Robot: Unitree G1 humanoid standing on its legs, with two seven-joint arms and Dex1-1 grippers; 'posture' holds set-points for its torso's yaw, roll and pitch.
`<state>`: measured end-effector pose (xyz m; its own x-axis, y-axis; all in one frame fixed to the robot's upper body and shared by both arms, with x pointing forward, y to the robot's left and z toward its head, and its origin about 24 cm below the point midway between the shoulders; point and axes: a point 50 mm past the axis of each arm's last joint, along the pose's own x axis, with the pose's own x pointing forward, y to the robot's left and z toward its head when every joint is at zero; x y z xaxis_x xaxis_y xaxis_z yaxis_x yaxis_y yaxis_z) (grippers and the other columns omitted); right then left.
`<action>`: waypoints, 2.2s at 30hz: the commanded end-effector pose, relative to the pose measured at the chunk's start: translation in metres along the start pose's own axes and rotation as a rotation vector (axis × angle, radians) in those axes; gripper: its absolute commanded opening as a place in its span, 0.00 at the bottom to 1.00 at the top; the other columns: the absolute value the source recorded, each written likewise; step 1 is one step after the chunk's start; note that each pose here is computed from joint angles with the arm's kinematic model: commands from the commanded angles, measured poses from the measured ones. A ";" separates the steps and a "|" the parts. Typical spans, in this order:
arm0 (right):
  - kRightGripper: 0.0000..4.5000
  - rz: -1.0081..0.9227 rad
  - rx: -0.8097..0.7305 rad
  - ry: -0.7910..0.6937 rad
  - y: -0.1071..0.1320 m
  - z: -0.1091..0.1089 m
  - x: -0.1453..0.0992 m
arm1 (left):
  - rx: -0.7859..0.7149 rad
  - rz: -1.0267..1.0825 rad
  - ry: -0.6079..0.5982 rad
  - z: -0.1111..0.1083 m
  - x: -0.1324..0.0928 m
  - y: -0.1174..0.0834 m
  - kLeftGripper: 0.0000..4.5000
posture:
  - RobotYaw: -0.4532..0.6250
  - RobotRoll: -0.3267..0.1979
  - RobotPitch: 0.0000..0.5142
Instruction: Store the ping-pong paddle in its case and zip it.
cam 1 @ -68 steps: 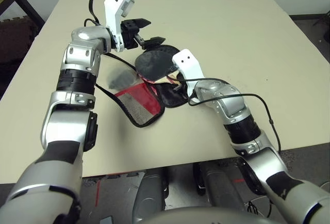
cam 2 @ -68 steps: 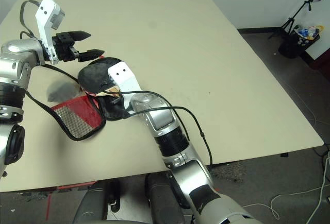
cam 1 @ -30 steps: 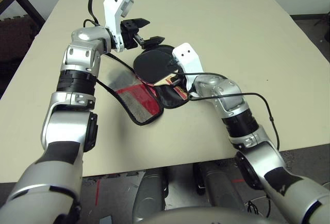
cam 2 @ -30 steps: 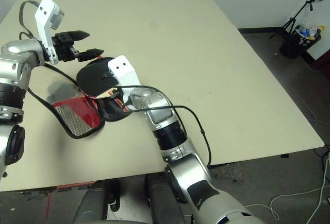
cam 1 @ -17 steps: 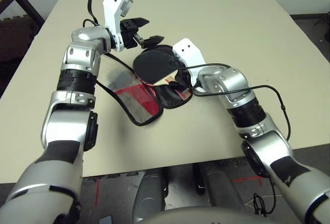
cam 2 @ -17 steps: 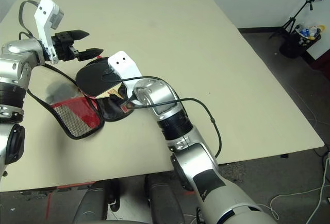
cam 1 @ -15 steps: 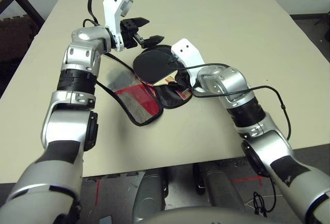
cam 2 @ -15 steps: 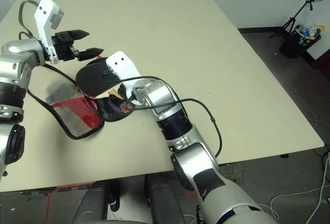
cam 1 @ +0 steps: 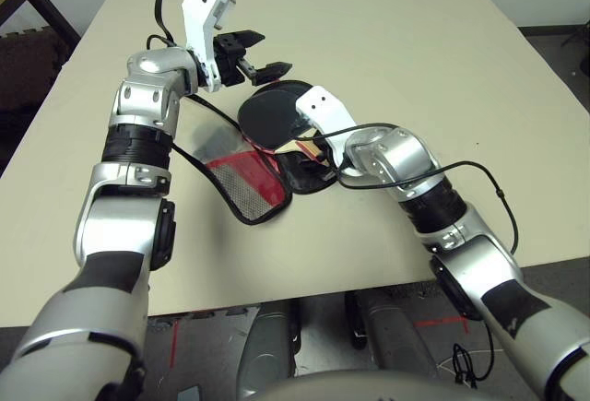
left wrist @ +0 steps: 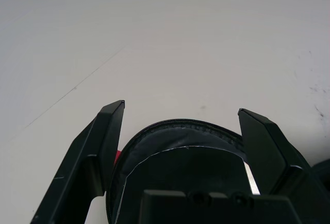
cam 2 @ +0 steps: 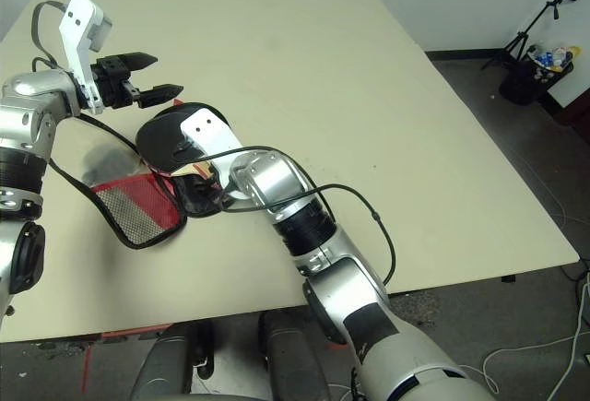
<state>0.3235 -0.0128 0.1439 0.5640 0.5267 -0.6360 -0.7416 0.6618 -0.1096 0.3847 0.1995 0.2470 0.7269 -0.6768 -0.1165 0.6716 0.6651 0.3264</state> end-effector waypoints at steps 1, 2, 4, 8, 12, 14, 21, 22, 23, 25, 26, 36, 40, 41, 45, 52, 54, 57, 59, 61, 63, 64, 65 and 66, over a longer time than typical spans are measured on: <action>0.31 -0.030 -0.013 -0.032 0.000 0.004 0.000 | -0.005 0.014 0.003 -0.002 -0.003 0.002 1.00 | 0.35 0.62 0.29; 0.25 -0.045 -0.018 -0.047 -0.002 0.005 -0.001 | -0.005 0.014 0.003 -0.002 -0.003 0.002 1.00 | 0.35 0.62 0.29; 0.25 -0.084 -0.022 -0.074 -0.005 0.009 -0.004 | -0.008 0.014 0.003 -0.003 -0.002 0.002 1.00 | 0.34 0.62 0.28; 0.25 -0.109 0.000 -0.106 -0.008 0.017 -0.008 | -0.010 0.013 0.002 -0.003 -0.002 0.001 1.00 | 0.34 0.62 0.28; 0.25 -0.112 0.028 -0.113 -0.008 0.023 -0.009 | -0.011 0.015 0.001 -0.004 -0.001 0.001 1.00 | 0.34 0.62 0.29; 0.25 -0.111 0.047 -0.107 -0.006 0.025 -0.008 | -0.011 0.015 0.002 -0.004 -0.001 0.001 1.00 | 0.33 0.62 0.29; 0.25 -0.079 0.103 -0.076 0.007 0.027 -0.005 | -0.010 0.016 0.002 -0.003 0.000 0.002 1.00 | 0.34 0.62 0.29; 0.25 -0.073 0.107 -0.069 0.009 0.026 -0.005 | -0.009 0.016 0.003 -0.003 0.000 0.002 1.00 | 0.34 0.62 0.29; 0.25 -0.069 0.110 -0.060 0.011 0.025 -0.004 | -0.009 0.017 0.003 -0.003 -0.001 0.002 1.00 | 0.34 0.62 0.29; 0.25 -0.067 0.118 -0.042 0.013 0.022 -0.004 | -0.008 0.018 0.002 -0.002 -0.001 0.002 1.00 | 0.34 0.62 0.29; 0.25 -0.069 0.121 -0.035 0.012 0.021 -0.003 | -0.008 0.019 0.002 -0.002 -0.001 0.002 1.00 | 0.34 0.62 0.29; 0.25 -0.115 0.166 -0.011 0.005 0.015 -0.002 | -0.012 0.016 0.000 -0.004 0.000 0.001 1.00 | 0.33 0.62 0.30; 0.25 -0.115 0.170 -0.008 0.005 0.015 -0.001 | -0.012 0.016 -0.001 -0.003 0.000 0.001 1.00 | 0.33 0.62 0.30; 0.25 -0.115 0.171 -0.007 0.006 0.015 -0.001 | -0.012 0.016 -0.001 -0.003 0.000 0.002 1.00 | 0.33 0.62 0.30; 0.25 -0.110 0.174 -0.001 0.006 0.015 -0.001 | -0.012 0.015 -0.001 -0.003 0.000 0.002 1.00 | 0.33 0.62 0.30; 0.25 -0.069 0.159 0.002 0.012 0.015 0.000 | -0.013 0.017 0.000 -0.003 0.000 0.001 1.00 | 0.34 0.62 0.31; 0.25 -0.060 0.155 0.006 0.013 0.014 0.000 | -0.014 0.018 0.000 -0.003 0.000 0.002 1.00 | 0.34 0.62 0.31; 0.25 -0.037 0.152 0.007 0.015 0.014 0.000 | -0.017 0.022 0.002 -0.005 -0.001 0.002 1.00 | 0.34 0.62 0.31; 0.33 -0.022 0.152 0.005 0.017 0.014 0.001 | -0.018 0.023 0.002 -0.005 -0.002 0.002 1.00 | 0.34 0.62 0.31; 0.47 -0.007 0.150 -0.003 0.018 0.015 0.000 | -0.017 0.024 0.002 -0.005 -0.002 0.002 1.00 | 0.34 0.62 0.31; 0.61 -0.001 0.151 -0.004 0.018 0.015 0.000 | -0.017 0.025 0.002 -0.005 -0.002 0.002 1.00 | 0.34 0.62 0.31; 0.66 0.003 0.153 -0.007 0.017 0.016 0.000 | -0.017 0.027 0.001 -0.005 -0.002 0.002 1.00 | 0.34 0.62 0.31; 0.74 0.008 0.155 -0.011 0.017 0.016 0.000 | -0.016 0.029 -0.001 -0.005 -0.002 0.003 1.00 | 0.34 0.62 0.30; 0.81 0.016 0.159 -0.025 0.016 0.017 -0.002 | -0.014 0.032 -0.003 -0.004 -0.003 0.003 1.00 | 0.34 0.62 0.30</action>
<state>0.3206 0.0005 0.1555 0.5866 0.5079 -0.6308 -0.6598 0.7514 -0.0086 0.3860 0.2007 0.2454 0.7395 -0.6641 -0.1103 0.6593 0.6813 0.3181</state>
